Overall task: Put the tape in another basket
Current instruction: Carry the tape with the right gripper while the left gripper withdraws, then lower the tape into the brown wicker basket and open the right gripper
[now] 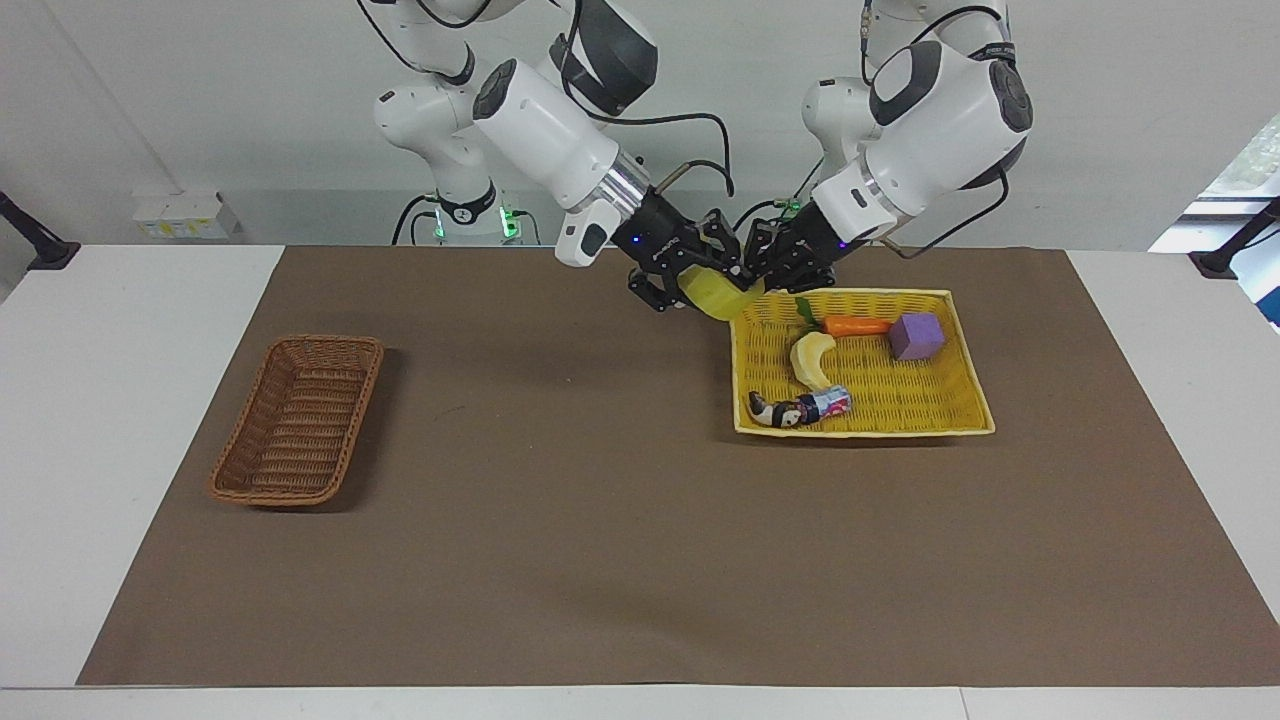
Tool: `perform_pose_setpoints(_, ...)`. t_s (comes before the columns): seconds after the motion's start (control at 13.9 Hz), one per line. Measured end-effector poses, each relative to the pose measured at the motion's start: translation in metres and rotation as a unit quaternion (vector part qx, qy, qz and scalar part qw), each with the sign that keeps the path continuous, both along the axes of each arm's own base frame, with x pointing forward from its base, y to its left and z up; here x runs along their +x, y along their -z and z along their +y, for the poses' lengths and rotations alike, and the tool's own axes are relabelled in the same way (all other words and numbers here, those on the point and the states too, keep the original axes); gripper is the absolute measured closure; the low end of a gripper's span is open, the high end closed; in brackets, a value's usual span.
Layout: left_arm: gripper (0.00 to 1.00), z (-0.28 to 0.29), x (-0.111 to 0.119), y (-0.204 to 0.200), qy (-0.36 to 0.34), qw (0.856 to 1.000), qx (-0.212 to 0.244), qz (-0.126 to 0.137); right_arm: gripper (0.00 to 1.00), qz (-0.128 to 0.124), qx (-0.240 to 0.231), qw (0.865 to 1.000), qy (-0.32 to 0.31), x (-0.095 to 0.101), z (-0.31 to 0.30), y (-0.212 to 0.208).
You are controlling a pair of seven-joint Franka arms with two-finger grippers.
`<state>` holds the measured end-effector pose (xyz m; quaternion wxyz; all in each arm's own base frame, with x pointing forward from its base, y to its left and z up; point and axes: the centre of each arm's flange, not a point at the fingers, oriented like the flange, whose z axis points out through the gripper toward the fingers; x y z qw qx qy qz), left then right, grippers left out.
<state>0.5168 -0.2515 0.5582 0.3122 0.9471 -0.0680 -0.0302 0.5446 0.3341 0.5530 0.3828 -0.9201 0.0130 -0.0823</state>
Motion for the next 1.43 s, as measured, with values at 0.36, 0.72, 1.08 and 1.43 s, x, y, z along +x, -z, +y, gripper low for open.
perform_pose_setpoints(0.36, 0.33, 0.011, 0.002, -0.017, -0.020, 1.000, -0.008, -0.020, 0.42, 0.020, -0.005, 1.000, -0.008, 0.001, -0.009, 0.006)
perform_pose_setpoints(0.72, 0.00, 0.046, 0.012, -0.024, -0.049, 0.999, -0.001, -0.024, 0.42, 0.041, -0.009, 0.999, -0.021, 0.006, -0.046, -0.004)
perform_pose_setpoints(1.08, 0.00, 0.103, 0.028, -0.017, -0.070, 0.993, 0.084, -0.048, 0.42, 0.043, -0.014, 0.997, -0.066, 0.021, -0.178, -0.018)
perform_pose_setpoints(1.43, 0.00, 0.156, 0.039, -0.021, -0.074, 0.974, 0.199, -0.082, 0.45, 0.051, -0.020, 0.996, -0.068, 0.019, -0.339, -0.004)
